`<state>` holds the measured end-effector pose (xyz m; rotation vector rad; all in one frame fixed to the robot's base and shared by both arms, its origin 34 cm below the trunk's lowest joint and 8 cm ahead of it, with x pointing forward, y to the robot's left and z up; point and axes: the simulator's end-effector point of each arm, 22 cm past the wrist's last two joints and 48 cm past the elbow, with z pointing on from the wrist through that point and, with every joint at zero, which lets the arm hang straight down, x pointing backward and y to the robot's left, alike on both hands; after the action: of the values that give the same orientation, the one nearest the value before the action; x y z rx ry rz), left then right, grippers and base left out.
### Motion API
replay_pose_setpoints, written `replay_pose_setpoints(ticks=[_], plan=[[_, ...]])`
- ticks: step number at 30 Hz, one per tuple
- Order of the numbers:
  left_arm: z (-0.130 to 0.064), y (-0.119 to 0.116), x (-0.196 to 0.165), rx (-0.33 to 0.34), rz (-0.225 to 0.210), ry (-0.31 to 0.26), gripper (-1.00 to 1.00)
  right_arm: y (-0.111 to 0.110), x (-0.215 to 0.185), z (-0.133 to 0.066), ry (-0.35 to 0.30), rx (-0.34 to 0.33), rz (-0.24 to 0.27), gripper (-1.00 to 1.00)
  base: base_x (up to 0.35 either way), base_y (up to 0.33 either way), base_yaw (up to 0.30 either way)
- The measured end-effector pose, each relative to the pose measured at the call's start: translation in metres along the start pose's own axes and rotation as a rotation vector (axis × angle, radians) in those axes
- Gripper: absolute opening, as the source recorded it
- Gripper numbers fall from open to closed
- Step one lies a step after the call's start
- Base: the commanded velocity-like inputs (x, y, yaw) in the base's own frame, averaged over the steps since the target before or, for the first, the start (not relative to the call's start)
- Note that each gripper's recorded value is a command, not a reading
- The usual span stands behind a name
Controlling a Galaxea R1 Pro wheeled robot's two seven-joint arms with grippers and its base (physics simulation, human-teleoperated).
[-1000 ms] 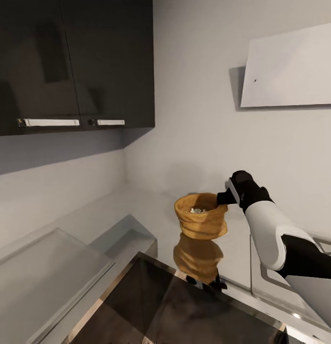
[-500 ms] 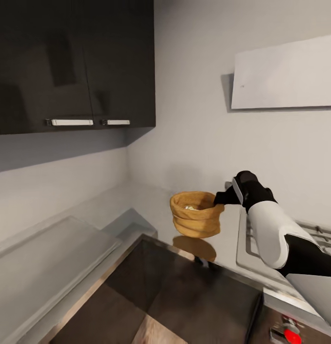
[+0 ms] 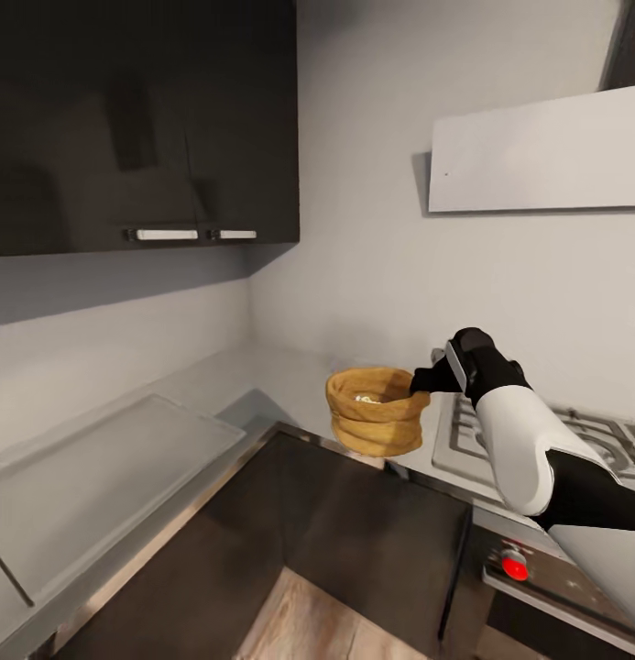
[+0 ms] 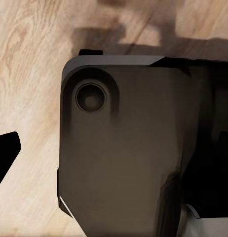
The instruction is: In the kitchen, take the popcorn bag from the countertop, put it into the microwave, and heat it until the popcorn is cooked so the cooked popcorn ends up inside the bag.
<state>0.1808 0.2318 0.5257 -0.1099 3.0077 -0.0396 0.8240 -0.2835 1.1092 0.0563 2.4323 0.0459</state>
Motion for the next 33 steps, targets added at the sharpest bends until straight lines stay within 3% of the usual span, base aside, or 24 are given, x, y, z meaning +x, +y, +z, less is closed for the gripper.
replay_pose_setpoints(ticks=[5,33], plan=[[0.000,0.001,0.000,-0.001,0.000,0.000,1.00,0.008,0.000,0.000,0.000,-0.034,-0.002,-1.00,-0.346,0.000,0.000],[0.000,0.000,0.000,0.000,0.003,0.002,1.00,0.015,0.021,0.013,0.056,-0.050,-0.006,-1.00,-0.346,0.000,0.000]])
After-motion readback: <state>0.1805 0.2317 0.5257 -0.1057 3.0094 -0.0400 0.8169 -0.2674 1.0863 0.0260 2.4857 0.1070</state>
